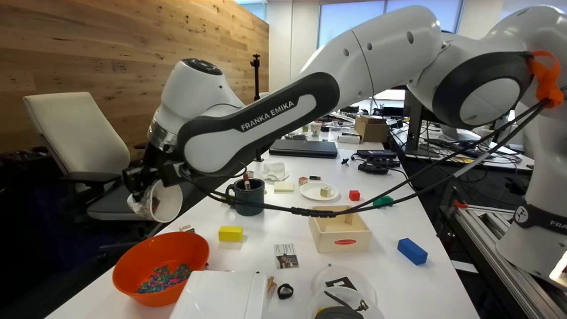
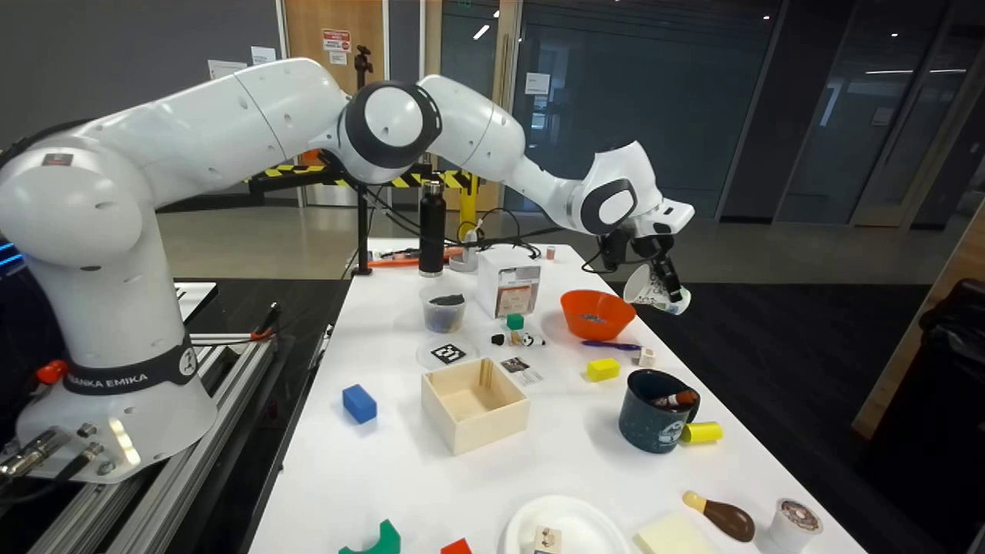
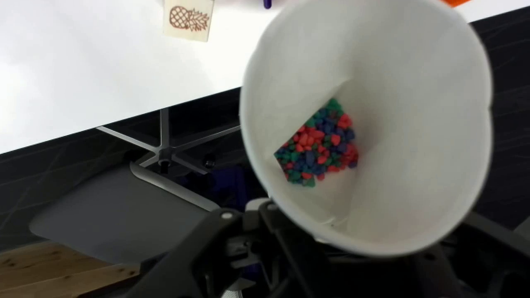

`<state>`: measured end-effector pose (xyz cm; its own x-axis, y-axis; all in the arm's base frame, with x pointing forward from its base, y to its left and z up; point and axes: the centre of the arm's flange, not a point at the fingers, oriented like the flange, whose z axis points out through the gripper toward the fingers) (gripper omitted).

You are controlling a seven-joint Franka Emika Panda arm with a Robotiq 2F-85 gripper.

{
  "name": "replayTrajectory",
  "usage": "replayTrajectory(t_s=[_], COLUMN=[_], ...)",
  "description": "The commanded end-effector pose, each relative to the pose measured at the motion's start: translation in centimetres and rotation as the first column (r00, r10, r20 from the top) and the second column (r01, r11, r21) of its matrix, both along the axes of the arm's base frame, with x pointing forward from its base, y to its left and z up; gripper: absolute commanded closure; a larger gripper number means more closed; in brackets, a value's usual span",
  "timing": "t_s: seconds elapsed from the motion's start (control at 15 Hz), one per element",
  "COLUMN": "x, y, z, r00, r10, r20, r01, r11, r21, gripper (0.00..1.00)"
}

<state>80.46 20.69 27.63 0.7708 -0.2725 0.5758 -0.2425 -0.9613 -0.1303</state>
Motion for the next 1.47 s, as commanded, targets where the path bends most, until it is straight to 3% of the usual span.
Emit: replayTrajectory(t_s=[0.0, 1.07, 1.4], x=[-7.5, -13.6, -12.0], y=[-1.8, -1.6, -4.7], z=[1.4, 1.0, 1.8], r00=[0.999, 0.986, 0.998], r10=[0.037, 0.153, -0.02], r20=[-0.007, -0.06, -0.056], r01=[-0.037, -0.149, 0.027], r11=[0.999, 0.987, 0.992], r21=[0.005, 0.062, 0.122], gripper=[0.8, 0.8, 0.8])
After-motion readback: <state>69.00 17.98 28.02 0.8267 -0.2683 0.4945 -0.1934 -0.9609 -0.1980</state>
